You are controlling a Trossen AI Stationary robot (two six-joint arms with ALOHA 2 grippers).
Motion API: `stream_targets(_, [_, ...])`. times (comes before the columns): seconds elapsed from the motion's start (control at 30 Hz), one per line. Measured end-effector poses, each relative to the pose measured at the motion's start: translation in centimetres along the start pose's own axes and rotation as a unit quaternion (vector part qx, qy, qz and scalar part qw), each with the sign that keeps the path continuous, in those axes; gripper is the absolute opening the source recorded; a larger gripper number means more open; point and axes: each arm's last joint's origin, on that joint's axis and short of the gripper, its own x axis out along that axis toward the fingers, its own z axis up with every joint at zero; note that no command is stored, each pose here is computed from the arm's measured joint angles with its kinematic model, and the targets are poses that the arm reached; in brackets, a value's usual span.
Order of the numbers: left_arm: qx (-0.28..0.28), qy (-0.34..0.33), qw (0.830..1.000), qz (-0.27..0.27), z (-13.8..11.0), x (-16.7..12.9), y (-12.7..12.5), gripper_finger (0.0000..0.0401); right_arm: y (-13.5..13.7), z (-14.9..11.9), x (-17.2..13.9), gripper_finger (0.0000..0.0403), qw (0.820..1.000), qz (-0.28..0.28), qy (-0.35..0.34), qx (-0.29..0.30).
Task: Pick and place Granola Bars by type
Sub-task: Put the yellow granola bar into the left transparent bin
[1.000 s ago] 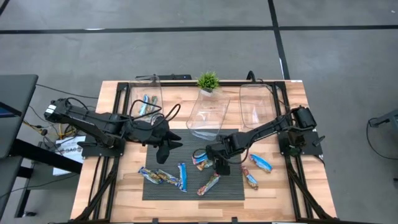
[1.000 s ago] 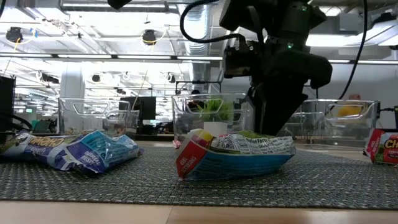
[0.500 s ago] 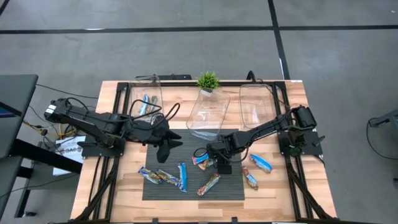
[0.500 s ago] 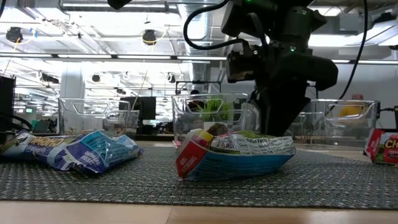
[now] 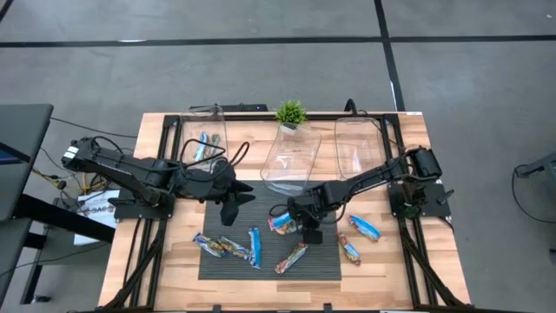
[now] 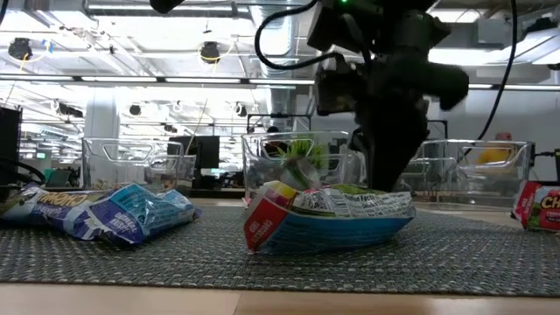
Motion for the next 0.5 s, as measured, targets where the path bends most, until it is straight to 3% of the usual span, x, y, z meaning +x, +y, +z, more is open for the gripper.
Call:
stream_targets(0.27, [-0.084,0.036,0.988,0.122,-1.5,-0.3,1.7,0.0129,0.0,2.5,-2.6,0.0000,0.991,0.092,-0.072,0.057])
stream_targets(0.5, [-0.127,0.011,0.981,0.147,-1.4,-0.7,2.0,0.0157,-1.8,4.3,-6.1,0.0000,0.964,0.159,-0.144,0.157])
